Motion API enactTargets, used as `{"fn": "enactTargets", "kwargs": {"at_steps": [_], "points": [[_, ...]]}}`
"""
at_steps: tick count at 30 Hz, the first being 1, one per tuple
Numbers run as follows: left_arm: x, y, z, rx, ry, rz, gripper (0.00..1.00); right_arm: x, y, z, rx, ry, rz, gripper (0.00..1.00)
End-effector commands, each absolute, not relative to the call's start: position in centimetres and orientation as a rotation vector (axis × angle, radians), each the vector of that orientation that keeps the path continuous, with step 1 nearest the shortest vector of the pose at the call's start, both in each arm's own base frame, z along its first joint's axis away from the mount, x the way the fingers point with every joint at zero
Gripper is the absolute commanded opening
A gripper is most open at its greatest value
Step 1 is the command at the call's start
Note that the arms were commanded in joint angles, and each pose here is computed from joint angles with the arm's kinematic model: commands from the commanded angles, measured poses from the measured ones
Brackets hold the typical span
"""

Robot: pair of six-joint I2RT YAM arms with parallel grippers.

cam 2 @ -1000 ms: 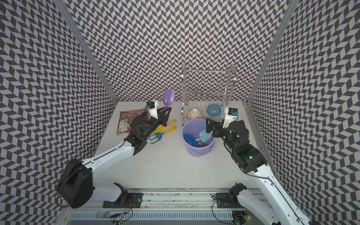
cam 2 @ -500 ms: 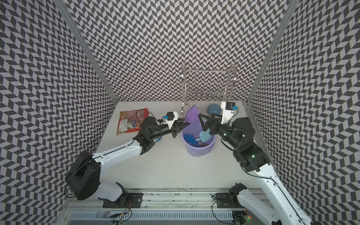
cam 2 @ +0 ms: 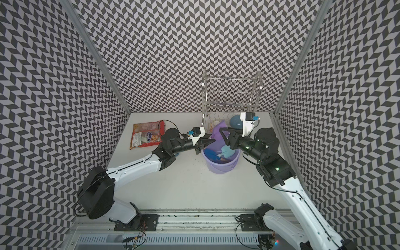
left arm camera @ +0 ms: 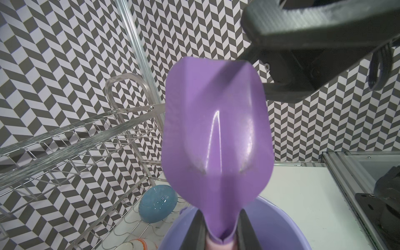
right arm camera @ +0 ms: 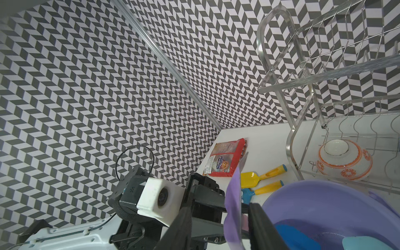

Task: Organize the gardening tools
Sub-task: Pick up the gardening tool from the center of the board, then place the gardening tool in the container.

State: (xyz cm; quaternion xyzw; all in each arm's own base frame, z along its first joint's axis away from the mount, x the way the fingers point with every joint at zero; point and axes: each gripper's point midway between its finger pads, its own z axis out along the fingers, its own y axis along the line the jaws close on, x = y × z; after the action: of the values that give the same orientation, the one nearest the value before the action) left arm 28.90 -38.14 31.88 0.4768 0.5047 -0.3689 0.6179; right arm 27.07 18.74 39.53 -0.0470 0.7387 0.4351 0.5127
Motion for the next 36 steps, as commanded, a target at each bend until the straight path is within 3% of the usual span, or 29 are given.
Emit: {"fn": "enactTargets", "kwargs": {"at_steps": [1,4,9,12,15,17,20,21,29,36], "points": [[28.5,-38.8,33.0,1.113,1.116,-0.836,0.0,27.1,18.7,40.6,-0.123,1.734,1.051,0.42],[28.1,-39.3,32.8,1.134,1.111,-0.837,0.0,27.3,18.9,40.2,-0.131,1.752,1.046,0.32],[28.1,-39.7,32.7,1.141,1.128,-0.844,0.0,27.6,19.0,39.6,-0.147,1.773,1.022,0.06],[28.3,-39.7,32.8,1.129,1.141,-0.846,0.11,27.7,18.7,39.7,-0.154,1.766,0.988,0.0],[28.7,-39.4,33.0,1.102,1.156,-0.838,0.31,27.8,17.9,40.4,-0.143,1.744,0.931,0.0],[28.9,-39.1,33.3,1.08,1.16,-0.837,0.5,27.9,17.2,40.8,-0.137,1.736,0.884,0.0],[29.2,-38.1,33.8,1.029,1.166,-0.839,0.89,28.2,15.8,41.1,-0.1,1.73,0.786,0.0],[29.4,-37.6,34.1,1.002,1.167,-0.836,0.98,28.4,15.4,41.1,-0.087,1.731,0.754,0.0],[33.2,-30.7,35.6,0.629,1.252,-0.784,1.0,29.7,13.9,40.1,-0.07,1.715,0.608,0.0],[39.1,-25.6,33.1,0.333,1.447,-0.763,1.0,31.3,14.7,37.7,-0.088,1.715,0.591,0.0]]}}
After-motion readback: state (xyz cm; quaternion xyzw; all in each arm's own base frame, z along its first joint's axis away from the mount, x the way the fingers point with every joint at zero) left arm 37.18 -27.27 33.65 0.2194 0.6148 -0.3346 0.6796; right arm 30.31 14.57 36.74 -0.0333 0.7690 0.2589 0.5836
